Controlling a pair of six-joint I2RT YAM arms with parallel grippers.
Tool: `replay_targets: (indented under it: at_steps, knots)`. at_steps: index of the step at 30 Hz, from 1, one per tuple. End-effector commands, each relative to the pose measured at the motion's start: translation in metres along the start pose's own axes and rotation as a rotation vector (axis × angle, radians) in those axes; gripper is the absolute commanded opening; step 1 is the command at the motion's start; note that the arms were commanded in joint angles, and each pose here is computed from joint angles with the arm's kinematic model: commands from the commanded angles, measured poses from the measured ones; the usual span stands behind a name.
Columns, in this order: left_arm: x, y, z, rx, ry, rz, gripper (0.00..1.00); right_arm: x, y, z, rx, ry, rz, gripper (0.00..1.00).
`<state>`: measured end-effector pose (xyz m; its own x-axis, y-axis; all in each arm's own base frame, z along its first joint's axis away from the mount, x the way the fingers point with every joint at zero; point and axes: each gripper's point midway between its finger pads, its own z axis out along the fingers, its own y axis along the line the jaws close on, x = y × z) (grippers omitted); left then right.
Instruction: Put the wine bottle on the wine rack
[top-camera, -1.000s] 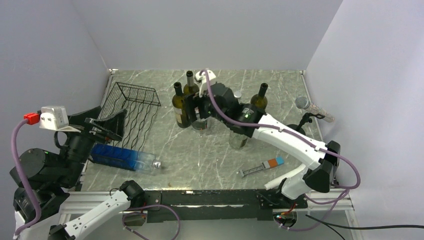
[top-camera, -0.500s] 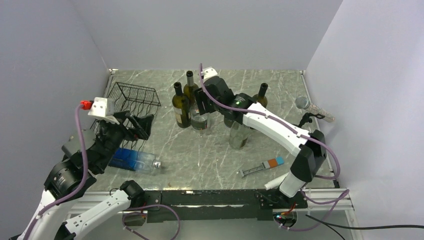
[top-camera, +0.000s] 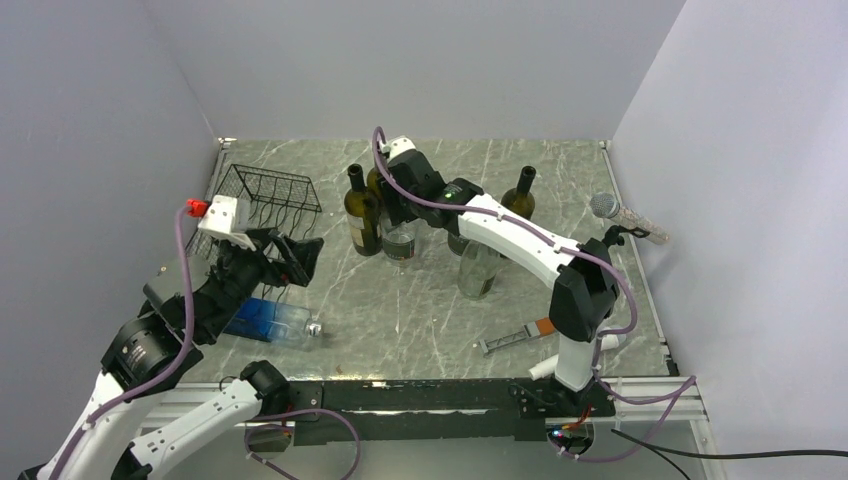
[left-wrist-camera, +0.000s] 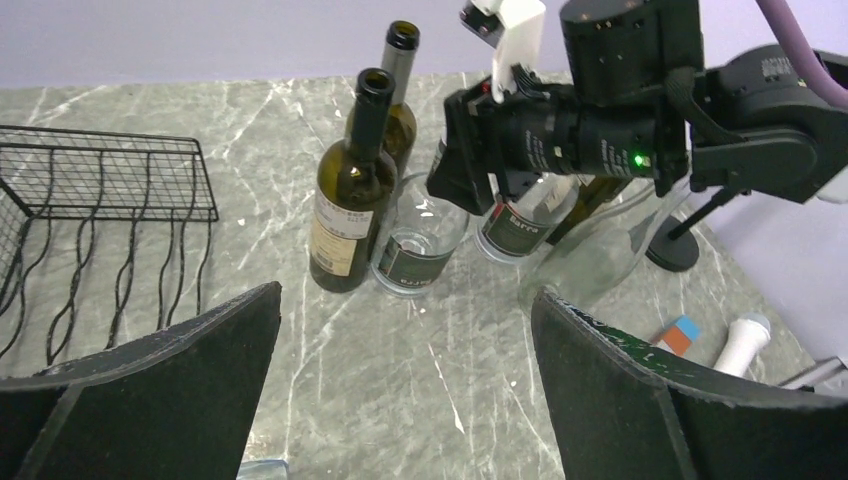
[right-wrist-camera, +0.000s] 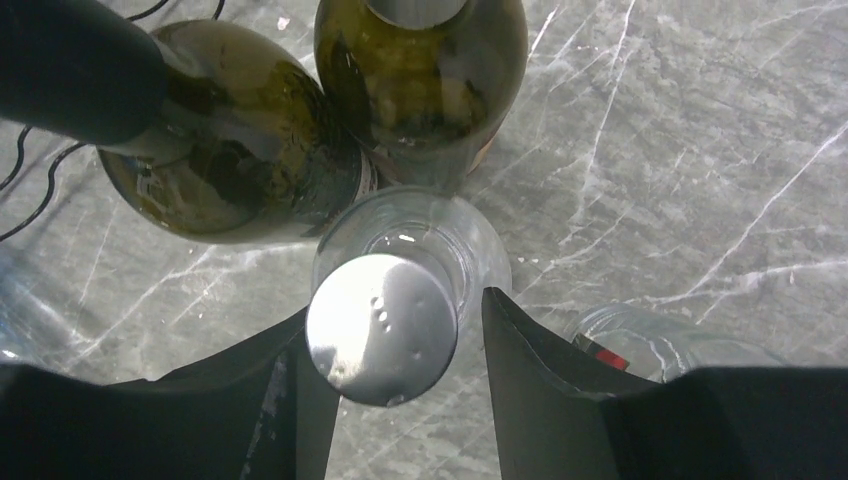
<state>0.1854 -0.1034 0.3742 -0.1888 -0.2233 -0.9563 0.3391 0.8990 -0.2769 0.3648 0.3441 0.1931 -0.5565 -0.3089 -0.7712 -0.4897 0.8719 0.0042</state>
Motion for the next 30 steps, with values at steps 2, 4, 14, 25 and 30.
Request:
replay_targets:
  at_steps: [2,4,14,25,30]
  knots:
    - [0.018,-0.014,0.011,0.059,0.065,-0.011,0.99,-0.031,0.002,0.002,-0.011,-0.080,0.018,0.52]
    - [0.020,-0.014,0.012,0.063,0.064,-0.014,0.99,-0.030,0.001,0.003,-0.013,-0.078,0.020,0.49]
    - [0.018,-0.010,0.013,0.044,0.041,-0.009,0.99,-0.032,-0.004,-0.005,0.000,-0.089,0.014,0.24]
    - [0.014,-0.006,0.012,0.024,0.023,-0.012,0.99,-0.043,-0.036,-0.028,0.156,-0.130,-0.001,0.00]
    - [0.013,-0.006,0.013,0.019,0.025,-0.010,0.99,-0.043,-0.031,-0.025,0.132,-0.121,-0.001,0.41]
